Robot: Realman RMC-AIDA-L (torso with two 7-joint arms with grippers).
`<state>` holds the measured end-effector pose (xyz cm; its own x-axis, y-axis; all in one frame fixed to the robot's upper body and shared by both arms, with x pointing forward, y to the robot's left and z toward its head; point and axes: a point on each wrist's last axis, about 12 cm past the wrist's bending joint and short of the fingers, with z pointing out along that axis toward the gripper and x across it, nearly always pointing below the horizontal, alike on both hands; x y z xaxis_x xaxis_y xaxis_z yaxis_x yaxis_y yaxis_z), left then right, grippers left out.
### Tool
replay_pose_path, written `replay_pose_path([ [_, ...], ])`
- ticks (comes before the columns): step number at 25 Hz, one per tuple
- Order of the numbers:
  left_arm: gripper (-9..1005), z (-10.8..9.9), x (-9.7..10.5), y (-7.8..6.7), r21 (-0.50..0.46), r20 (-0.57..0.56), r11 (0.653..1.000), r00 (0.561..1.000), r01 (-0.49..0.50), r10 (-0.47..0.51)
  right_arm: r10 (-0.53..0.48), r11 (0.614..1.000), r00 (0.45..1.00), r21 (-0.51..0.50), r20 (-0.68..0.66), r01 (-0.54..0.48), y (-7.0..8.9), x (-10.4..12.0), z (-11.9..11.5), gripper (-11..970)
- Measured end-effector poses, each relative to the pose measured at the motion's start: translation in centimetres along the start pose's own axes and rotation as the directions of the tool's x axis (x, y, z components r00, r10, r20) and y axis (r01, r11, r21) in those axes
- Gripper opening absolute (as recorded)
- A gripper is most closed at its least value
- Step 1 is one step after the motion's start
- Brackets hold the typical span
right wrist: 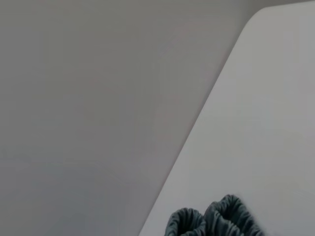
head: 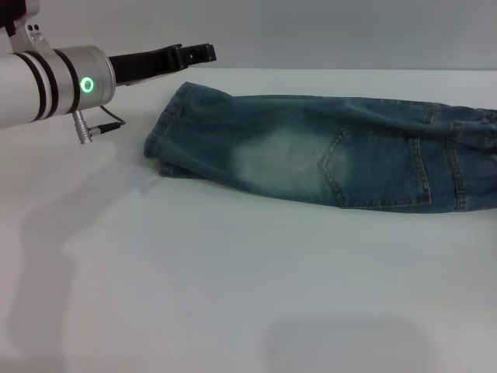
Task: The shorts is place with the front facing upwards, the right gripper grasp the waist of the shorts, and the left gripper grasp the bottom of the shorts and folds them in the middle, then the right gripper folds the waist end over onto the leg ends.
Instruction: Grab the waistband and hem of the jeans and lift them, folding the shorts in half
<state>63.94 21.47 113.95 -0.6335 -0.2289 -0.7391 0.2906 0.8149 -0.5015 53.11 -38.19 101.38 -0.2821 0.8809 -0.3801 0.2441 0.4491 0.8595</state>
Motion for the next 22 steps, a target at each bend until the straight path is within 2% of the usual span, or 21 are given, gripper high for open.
replay_pose_path([
  [6,867,0.1,0.2,-0.1,0.004,-0.001,1.000,1.000,0.008,-0.008,-0.013,1.000,1.000,0.003,0.004,0.013,0.0,-0.3,-0.1,-2],
  [13,867,0.1,0.2,-0.1,0.009,-0.006,1.000,1.000,0.011,-0.010,0.038,0.999,0.998,-0.025,0.049,-0.037,-0.6,0.5,-1.3,44],
  [22,866,0.3,0.1,-0.4,0.015,-0.009,1.000,1.000,-0.002,0.002,0.060,0.997,0.997,-0.055,0.042,-0.058,-1.0,1.0,-2.2,103],
])
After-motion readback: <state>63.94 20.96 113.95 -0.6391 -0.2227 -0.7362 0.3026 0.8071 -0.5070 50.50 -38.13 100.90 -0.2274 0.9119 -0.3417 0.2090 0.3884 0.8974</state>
